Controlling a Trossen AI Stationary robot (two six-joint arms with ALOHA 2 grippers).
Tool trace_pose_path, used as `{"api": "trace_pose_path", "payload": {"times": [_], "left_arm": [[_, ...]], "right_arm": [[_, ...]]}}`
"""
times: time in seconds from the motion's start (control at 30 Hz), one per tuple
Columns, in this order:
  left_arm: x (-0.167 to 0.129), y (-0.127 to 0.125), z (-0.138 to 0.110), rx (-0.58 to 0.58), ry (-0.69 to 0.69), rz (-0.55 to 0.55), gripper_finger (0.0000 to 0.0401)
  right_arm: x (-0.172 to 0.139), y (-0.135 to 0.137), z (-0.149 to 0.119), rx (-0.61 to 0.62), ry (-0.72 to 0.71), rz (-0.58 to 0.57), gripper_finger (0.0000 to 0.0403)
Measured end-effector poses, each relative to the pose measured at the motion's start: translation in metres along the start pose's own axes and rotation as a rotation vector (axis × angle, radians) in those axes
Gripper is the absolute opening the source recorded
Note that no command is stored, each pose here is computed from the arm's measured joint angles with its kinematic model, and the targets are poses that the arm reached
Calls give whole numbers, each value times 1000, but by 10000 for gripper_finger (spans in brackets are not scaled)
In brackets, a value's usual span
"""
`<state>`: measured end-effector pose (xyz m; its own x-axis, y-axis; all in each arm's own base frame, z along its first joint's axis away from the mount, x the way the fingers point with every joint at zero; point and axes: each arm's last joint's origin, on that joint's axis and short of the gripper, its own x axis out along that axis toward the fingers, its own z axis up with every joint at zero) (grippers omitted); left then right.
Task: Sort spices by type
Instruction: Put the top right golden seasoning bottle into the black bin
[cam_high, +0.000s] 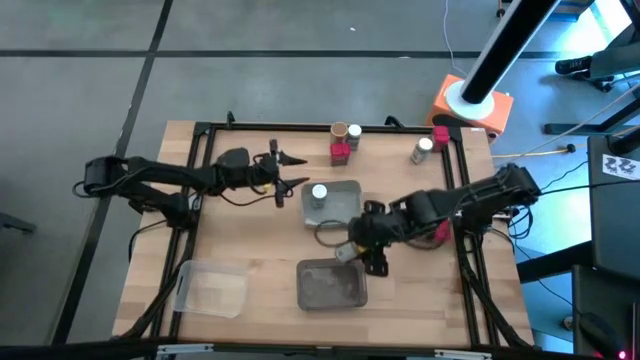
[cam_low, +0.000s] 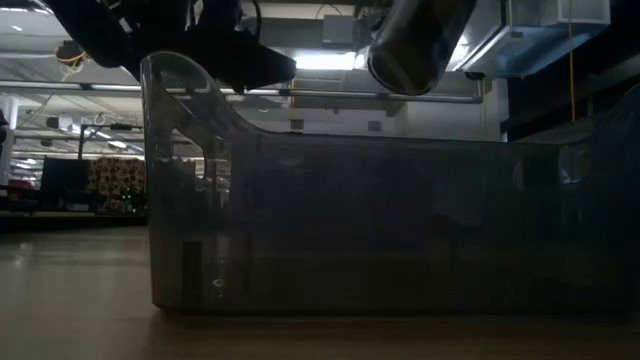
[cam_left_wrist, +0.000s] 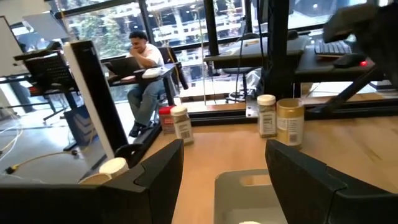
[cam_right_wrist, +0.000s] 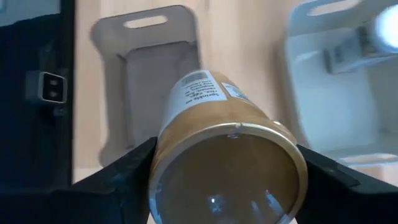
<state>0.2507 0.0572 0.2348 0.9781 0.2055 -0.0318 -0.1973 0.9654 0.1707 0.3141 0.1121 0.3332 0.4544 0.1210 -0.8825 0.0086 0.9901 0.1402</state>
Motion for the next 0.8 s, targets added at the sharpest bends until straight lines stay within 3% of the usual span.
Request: {"api": "trace_pose_path", "payload": {"times": [0.4,0.8], "left_arm": [[-2,-36,-2,4,72,-95,217],[-4,-47,-3,10,87,-139,217]], "right_arm": [[41,25,0,81,76,58,284],[83,28,-2,157,201,49,284]]}}
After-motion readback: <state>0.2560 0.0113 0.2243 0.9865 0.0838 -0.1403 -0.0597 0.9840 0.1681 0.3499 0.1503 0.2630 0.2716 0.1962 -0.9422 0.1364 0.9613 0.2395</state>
